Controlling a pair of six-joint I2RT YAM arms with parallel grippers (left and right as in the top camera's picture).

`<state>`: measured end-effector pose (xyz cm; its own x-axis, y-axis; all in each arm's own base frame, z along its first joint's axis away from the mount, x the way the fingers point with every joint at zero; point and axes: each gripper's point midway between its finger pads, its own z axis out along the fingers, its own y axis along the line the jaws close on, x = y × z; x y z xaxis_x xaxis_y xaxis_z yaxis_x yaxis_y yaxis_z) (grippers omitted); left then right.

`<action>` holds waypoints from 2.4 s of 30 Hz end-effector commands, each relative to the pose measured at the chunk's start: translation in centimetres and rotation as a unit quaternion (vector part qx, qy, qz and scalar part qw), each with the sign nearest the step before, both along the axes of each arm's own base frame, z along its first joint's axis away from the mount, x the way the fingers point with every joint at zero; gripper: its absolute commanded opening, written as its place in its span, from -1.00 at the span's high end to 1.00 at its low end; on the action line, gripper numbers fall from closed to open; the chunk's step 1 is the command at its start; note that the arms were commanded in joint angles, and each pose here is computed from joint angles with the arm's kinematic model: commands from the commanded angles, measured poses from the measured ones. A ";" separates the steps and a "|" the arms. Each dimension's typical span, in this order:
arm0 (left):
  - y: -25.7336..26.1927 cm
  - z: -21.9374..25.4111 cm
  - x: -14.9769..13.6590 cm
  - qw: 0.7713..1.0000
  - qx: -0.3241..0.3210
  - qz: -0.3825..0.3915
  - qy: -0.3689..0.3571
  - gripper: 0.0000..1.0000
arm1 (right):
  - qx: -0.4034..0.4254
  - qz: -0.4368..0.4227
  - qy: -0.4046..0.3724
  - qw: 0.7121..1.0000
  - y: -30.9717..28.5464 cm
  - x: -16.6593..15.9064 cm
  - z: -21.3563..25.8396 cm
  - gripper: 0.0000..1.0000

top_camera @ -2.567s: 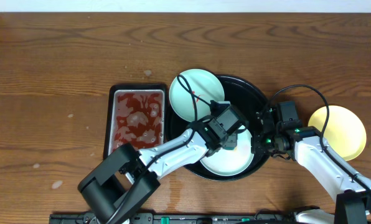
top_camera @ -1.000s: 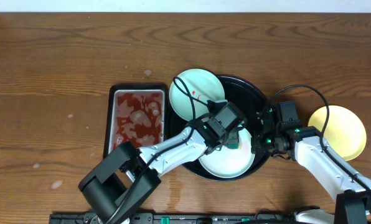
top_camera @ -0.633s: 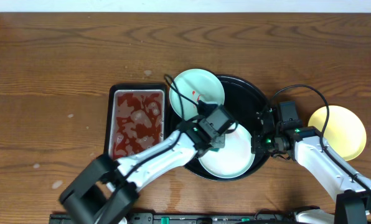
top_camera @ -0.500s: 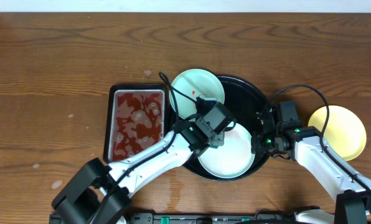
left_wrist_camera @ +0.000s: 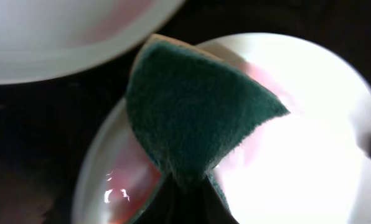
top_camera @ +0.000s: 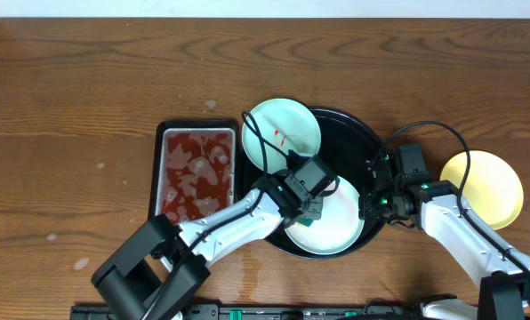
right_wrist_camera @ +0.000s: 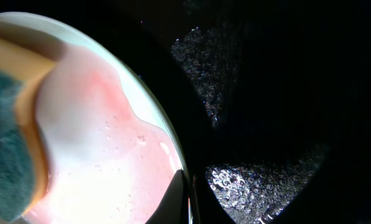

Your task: Clean dirty plates on tray and stack at the side

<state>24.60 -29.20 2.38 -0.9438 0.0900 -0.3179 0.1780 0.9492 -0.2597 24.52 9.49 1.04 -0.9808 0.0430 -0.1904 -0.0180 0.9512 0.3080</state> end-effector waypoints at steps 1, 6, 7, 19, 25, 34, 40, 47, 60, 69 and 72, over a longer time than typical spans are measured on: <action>-2.7 -1.6 -3.5 0.993 -0.056 -0.062 0.082 0.85 | -0.016 -0.007 0.004 1.000 -0.5 -0.1 -0.4 0.98; -6.4 0.3 -5.4 0.978 -0.139 -0.116 0.106 0.85 | -0.016 -0.007 0.003 1.000 -0.5 -0.1 -0.4 0.97; -6.5 0.4 -5.4 0.977 -0.144 -0.118 0.106 0.85 | -0.016 -0.007 0.004 1.000 -0.5 -0.1 -0.4 0.98; -2.3 1.5 -0.8 0.995 -0.082 -0.037 0.031 0.85 | -0.016 -0.007 0.004 1.000 -0.5 -0.1 -0.4 0.98; 2.6 5.0 2.7 0.998 -0.044 0.008 -0.038 0.85 | -0.016 -0.007 0.004 1.000 -0.5 -0.1 -0.4 0.98; 6.6 9.6 2.6 0.996 -0.054 0.043 -0.057 0.85 | -0.013 -0.007 0.009 1.000 -0.5 -0.4 -0.4 0.77; 12.0 10.7 2.7 0.994 0.000 0.085 -0.070 0.85 | -0.016 -0.007 0.024 1.000 -0.6 -1.3 -0.9 0.67; 19.5 10.6 3.4 0.981 0.079 0.162 -0.065 0.85 | -0.007 -0.006 0.034 0.999 -0.5 -2.4 -1.9 0.73; 26.6 9.2 2.8 0.958 0.114 0.262 -0.006 0.85 | 0.072 0.015 0.015 0.997 2.2 -1.5 -0.7 0.98; 27.3 9.0 2.4 0.956 0.120 0.269 0.005 0.84 | 0.124 0.032 -0.020 0.992 3.9 -0.5 1.1 0.97; 27.4 8.9 2.2 0.955 0.121 0.269 0.008 0.85 | 0.114 0.030 -0.044 0.992 3.5 0.2 2.0 0.97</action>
